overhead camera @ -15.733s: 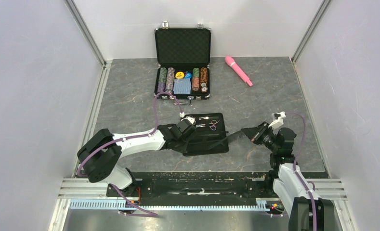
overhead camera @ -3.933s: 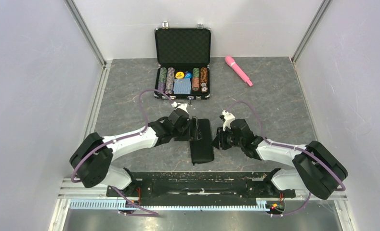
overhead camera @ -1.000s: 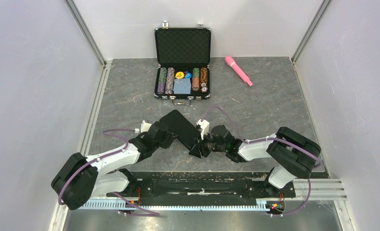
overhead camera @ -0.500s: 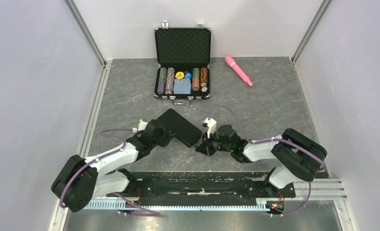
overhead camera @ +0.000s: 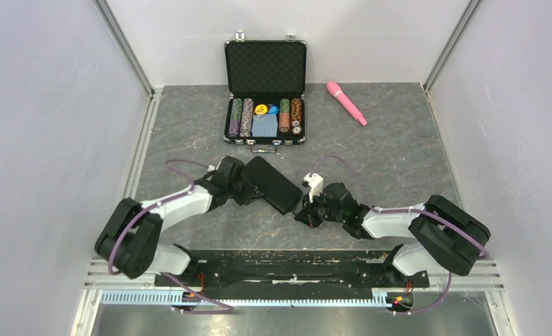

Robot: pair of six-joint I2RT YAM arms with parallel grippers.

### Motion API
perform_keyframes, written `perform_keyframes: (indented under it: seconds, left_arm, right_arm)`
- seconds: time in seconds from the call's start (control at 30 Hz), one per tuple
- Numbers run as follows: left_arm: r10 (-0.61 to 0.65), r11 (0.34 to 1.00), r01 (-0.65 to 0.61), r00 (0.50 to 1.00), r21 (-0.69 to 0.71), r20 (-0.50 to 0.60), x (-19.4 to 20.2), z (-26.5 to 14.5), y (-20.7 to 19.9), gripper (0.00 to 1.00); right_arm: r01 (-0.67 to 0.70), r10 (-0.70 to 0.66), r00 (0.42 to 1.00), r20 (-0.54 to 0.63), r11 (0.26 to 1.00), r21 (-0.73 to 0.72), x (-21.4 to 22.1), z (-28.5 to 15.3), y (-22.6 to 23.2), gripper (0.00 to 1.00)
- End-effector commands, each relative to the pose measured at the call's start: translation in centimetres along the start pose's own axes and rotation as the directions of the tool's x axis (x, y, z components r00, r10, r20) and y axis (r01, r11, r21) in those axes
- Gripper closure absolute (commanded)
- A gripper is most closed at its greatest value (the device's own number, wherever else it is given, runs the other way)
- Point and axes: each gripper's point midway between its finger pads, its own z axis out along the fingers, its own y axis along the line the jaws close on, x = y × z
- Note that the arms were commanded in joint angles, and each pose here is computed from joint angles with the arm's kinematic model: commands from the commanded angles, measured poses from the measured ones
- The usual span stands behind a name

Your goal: Sort the hair-cutting tools

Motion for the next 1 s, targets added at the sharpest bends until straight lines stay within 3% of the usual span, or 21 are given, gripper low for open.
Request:
perform_keyframes:
  seconds: [0.0, 0.1, 0.2, 0.33, 0.57, 0.97]
  left_arm:
    - [0.218, 0.976, -0.218, 0.975, 0.002, -0.029, -0.6, 1.2, -1.4, 0.76]
    - [0.279, 0.96, -0.277, 0.959, 0.035, -0.055, 0.0, 2.2, -2.9, 0.57]
    - [0.325, 0.945, -0.32, 0.943, 0.066, -0.069, 0.7, 2.4, -4.2, 0.27]
    - [0.321, 0.945, -0.319, 0.947, 0.074, -0.018, 0.3, 1.2, -4.4, 0.09]
    - [0.337, 0.941, -0.335, 0.941, 0.051, -0.034, 1.6, -1.9, -2.0, 0.1]
    - [0.359, 0.933, -0.352, 0.919, 0.068, -0.162, 4.7, -0.9, -0.6, 0.29]
  right_arm:
    - [0.114, -0.119, 0.99, -0.071, 0.991, -0.064, 1.0, 0.0, 2.3, 1.0]
    - [0.142, -0.149, 0.987, -0.062, 0.984, -0.105, 0.7, 0.2, 4.0, 1.0]
    - [0.139, -0.145, 0.988, -0.05, 0.985, -0.106, 0.2, 0.5, 4.3, 1.0]
    - [0.125, -0.129, 0.991, -0.027, 0.987, -0.099, -0.9, 1.2, 4.5, 1.0]
    - [0.078, -0.077, 0.997, 0.01, 0.99, -0.114, -3.2, 2.9, 5.4, 1.0]
    - [0.048, -0.045, 0.999, 0.026, 0.991, -0.125, -4.3, 3.3, 6.0, 1.0]
